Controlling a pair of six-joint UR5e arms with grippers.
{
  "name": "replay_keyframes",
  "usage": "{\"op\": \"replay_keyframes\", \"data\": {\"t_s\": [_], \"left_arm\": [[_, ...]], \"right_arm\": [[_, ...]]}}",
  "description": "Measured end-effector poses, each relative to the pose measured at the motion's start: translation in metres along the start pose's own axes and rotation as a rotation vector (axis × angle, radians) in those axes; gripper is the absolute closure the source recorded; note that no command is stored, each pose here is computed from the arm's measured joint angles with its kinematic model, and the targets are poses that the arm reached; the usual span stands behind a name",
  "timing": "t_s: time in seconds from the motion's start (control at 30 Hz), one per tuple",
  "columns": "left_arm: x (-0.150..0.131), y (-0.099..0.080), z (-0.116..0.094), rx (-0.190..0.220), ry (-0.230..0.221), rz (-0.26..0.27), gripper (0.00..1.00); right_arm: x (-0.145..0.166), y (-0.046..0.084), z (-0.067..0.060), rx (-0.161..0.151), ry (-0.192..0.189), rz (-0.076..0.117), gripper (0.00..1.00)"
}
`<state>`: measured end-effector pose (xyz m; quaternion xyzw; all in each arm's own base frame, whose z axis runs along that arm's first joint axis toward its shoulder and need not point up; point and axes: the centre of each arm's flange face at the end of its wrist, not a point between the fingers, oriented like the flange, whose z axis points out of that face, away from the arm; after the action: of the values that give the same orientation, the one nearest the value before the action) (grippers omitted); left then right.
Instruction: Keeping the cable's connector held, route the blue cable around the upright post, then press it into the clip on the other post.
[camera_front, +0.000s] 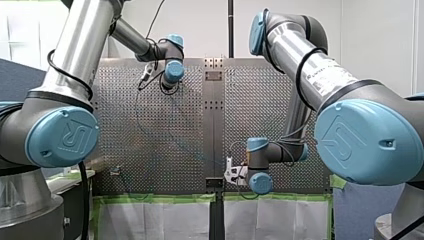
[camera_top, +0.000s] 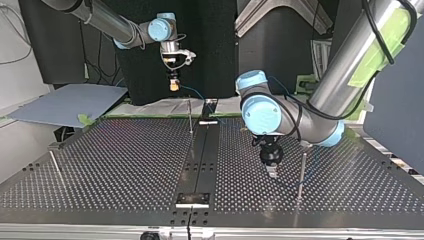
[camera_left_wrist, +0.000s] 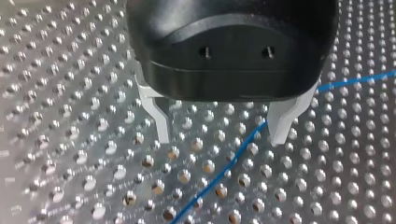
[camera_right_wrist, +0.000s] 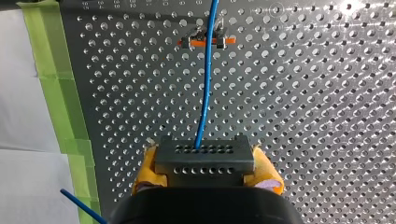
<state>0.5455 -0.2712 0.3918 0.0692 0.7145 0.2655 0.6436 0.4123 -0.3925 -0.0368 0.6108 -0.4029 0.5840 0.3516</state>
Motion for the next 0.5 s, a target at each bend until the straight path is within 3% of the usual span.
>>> {"op": "replay_keyframes", "data": {"t_s": [0.13,0.3,0.5], "left_arm": [[-0.001,0.000,0.005,-0.025,-0.018,-0.011,0.01],[-0.002,-0.006,0.010,-0.027,-0.051,-0.022,0.01],[0.020,-0.029,0.018,-0.007,-0.027,0.021,0.01]], "right_arm": [[0.000,0.000,0.000,0.000,0.000,0.000,1.00],[0.000,0.000,0.000,0.000,-0.001,0.000,1.00],[0.000,0.000,0.000,0.000,-0.002,0.000,1.00]]}}
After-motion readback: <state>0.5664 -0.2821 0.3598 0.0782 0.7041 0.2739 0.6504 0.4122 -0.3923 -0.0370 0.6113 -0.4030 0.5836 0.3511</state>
